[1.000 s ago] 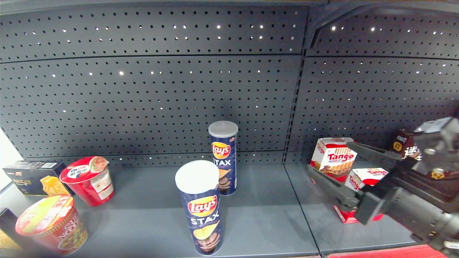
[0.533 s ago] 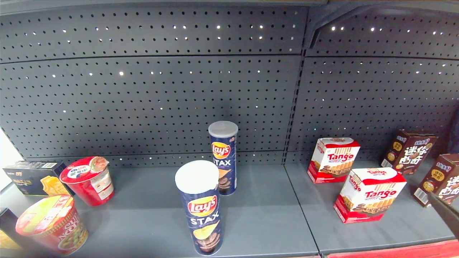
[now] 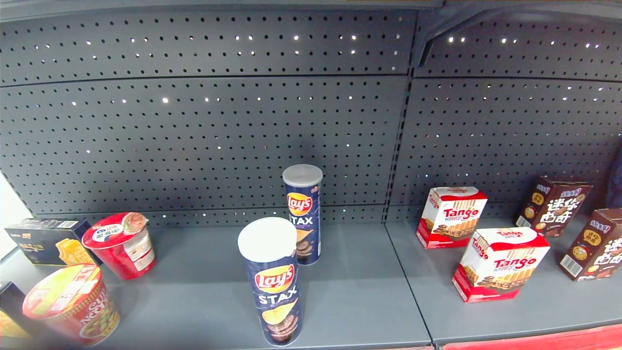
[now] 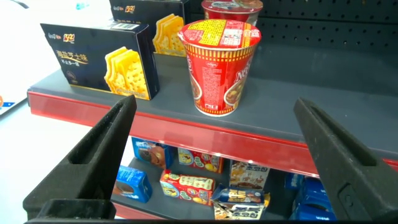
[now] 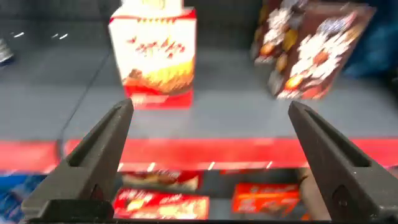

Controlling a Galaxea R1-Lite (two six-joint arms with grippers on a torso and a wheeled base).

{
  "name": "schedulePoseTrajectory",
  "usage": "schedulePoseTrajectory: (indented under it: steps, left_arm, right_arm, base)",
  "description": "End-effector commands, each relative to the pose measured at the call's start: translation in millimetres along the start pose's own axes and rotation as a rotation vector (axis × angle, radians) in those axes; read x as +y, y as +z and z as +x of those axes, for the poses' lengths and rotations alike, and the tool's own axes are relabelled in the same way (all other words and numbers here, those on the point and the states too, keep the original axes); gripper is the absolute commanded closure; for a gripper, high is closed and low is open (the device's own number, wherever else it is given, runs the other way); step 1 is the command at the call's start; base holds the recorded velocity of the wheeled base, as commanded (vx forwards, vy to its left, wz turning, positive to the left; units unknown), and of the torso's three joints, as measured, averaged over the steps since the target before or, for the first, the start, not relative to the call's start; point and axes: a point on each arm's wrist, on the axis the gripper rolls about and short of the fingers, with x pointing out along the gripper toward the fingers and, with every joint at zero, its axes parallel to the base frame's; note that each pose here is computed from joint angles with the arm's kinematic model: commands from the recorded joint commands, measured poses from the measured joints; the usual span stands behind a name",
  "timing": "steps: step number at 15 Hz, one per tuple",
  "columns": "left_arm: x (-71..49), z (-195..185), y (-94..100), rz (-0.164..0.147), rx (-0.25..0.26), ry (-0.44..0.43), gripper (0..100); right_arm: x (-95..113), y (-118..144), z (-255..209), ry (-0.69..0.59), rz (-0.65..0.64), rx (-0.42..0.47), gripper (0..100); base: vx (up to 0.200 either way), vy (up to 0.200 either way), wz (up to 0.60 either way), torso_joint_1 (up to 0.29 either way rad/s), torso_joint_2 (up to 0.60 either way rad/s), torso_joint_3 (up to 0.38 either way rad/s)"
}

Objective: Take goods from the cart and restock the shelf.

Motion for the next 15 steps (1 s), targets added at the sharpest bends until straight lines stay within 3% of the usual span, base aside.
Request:
schedulePoseTrajectory:
  steps: [1,3,5,15]
  left_arm:
    - [0.0,0.0,0.0,0.0,0.0,0.0,0]
    - [0.0,0.0,0.1,0.0,-0.002,0.0,0]
    - [0.0,0.0,0.1,0.0,-0.002,0.0,0]
    - [0.0,0.0,0.1,0.0,-0.002,0.0,0]
  right_arm:
    - [2.0,-14.7,-14.4,0.049,0.007,-0.039,0]
    - [1.2,-21.0,-18.4,0.057,0.028,-0.037,0]
    - [-0.7,-27.0,-19.9,-0.016,0.052,-0.003,0]
    - [-0.7,-26.4,-19.9,-0.017,0.054,-0.009,0]
  base:
    - [0.0,0.0,0.0,0.0,0.0,0.0]
    - [0.0,0.0,0.0,0.0,0.0,0.0]
    - [0.0,0.0,0.0,0.0,0.0,0.0]
    - [0.0,0.0,0.0,0.0,0.0,0.0]
